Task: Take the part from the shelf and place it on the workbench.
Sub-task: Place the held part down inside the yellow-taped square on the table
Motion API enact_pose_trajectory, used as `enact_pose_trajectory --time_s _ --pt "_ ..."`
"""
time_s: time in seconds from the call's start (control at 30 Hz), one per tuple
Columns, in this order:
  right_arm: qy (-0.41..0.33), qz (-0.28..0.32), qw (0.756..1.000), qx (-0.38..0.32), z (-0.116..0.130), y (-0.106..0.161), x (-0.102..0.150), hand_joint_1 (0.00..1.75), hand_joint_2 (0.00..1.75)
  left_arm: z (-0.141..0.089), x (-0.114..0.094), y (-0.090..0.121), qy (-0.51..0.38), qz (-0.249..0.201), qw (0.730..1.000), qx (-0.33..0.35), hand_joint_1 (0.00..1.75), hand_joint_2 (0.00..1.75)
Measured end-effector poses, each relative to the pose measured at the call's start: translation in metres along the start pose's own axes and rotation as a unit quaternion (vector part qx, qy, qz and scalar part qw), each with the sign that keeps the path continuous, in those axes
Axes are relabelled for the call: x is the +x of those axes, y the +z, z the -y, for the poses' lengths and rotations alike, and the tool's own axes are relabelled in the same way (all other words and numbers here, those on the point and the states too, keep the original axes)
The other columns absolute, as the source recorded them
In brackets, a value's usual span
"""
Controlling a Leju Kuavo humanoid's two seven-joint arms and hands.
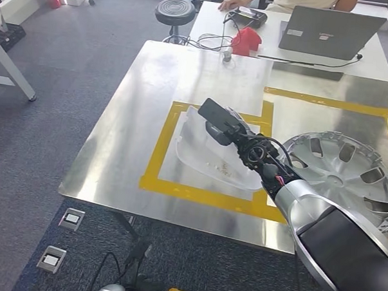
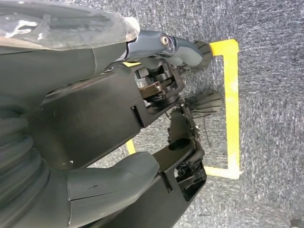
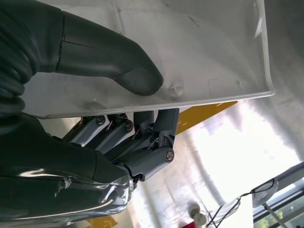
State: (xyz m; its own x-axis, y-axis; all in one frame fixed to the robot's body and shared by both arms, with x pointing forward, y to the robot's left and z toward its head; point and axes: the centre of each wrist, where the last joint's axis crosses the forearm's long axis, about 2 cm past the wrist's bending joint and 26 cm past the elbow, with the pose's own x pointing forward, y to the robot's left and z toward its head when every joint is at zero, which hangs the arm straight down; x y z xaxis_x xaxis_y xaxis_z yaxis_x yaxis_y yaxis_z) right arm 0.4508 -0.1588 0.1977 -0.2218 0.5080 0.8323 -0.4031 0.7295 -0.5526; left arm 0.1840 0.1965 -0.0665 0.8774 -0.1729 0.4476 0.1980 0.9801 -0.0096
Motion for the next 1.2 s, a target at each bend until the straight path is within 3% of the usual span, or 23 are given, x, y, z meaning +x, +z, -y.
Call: enact_pose_trajectory --time_s 0.87,1.2 --pt "0.007 -0.004 1.000 0.010 0.004 -0.002 0.005 1.75 1.75 0.000 0.004 0.000 0.004 0.015 1.000 -0.001 0.00 1.75" --pt "-0.001 -0.014 1.000 0.019 -0.008 0.004 -0.007 1.75 1.75 -0.001 0.004 0.000 0.006 0.019 1.000 -0.001 0.00 1.75"
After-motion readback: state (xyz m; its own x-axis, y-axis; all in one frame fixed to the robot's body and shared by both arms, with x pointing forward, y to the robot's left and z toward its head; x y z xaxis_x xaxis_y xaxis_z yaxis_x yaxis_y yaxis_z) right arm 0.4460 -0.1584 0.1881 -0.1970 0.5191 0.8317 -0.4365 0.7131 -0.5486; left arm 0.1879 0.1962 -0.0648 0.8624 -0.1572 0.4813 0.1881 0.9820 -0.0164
